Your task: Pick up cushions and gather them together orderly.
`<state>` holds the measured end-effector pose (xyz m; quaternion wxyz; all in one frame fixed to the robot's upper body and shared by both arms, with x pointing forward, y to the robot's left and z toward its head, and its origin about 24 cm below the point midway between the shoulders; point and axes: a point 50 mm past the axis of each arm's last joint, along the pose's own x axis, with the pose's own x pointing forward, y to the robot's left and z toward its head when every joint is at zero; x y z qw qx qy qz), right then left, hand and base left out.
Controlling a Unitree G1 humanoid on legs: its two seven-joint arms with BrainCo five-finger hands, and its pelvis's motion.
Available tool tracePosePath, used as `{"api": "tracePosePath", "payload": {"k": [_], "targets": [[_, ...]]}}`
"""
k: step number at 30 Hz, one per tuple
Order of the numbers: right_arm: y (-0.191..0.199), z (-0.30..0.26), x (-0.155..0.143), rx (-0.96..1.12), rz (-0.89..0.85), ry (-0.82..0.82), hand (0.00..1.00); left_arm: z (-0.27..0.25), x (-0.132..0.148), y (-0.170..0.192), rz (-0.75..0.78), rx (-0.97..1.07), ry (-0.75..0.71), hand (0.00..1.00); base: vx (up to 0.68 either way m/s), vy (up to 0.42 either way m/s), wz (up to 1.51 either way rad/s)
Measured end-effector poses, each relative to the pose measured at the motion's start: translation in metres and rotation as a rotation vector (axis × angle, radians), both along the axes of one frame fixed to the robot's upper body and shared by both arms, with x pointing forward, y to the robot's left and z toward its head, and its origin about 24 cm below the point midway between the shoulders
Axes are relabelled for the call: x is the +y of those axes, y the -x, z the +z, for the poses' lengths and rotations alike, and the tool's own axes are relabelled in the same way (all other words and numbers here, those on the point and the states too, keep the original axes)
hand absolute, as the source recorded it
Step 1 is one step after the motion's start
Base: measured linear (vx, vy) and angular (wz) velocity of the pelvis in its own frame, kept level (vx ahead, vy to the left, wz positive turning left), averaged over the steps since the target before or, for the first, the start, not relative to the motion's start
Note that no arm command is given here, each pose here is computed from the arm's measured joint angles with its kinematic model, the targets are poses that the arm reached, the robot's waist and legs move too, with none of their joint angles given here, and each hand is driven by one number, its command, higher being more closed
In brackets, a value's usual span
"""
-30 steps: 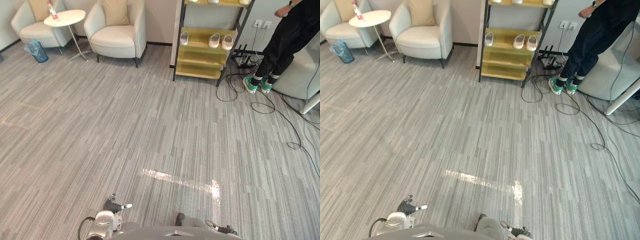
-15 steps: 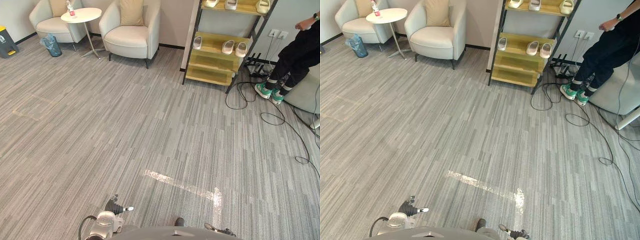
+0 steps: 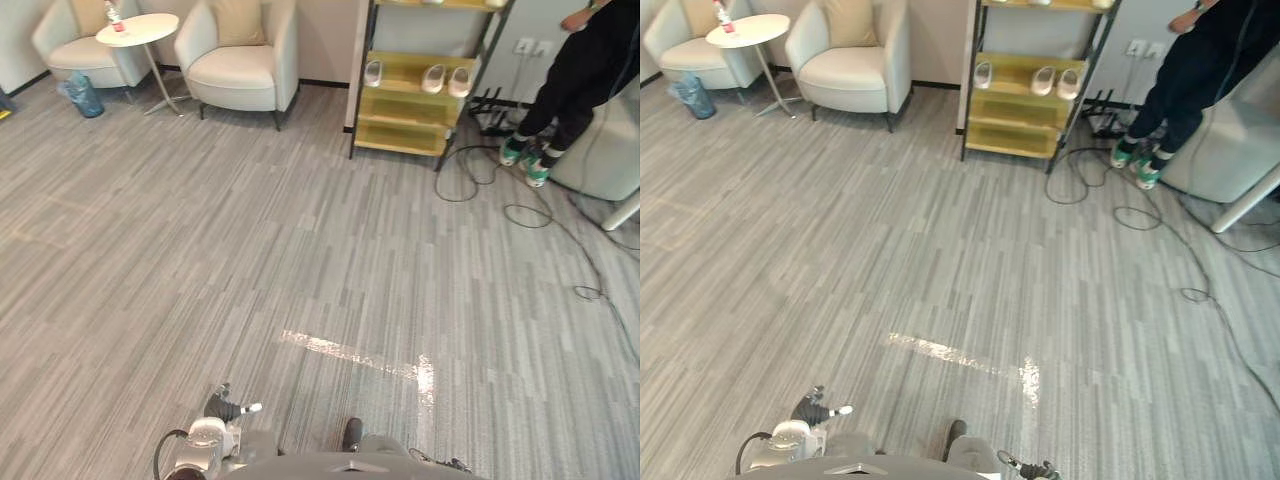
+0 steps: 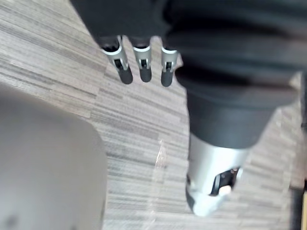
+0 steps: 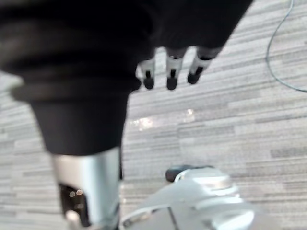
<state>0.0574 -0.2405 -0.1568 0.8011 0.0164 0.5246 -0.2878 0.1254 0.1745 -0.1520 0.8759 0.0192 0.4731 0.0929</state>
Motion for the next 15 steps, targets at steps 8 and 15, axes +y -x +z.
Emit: {"api": "tracePosePath", "payload": {"k": [8, 15], "targets": [[-0.007, 0.005, -0.001, -0.033, 0.044, 0.023, 0.0, -0.002, -0.002, 0.009, 0.152, 0.004, 0.044, 0.0, 0.07, 0.172, -0.46], [0.008, -0.001, 0.011, 0.014, 0.032, -0.01, 0.0, -0.004, 0.005, 0.018, 0.152, 0.026, 0.026, 0.0, 0.2, 0.107, -0.12]]}}
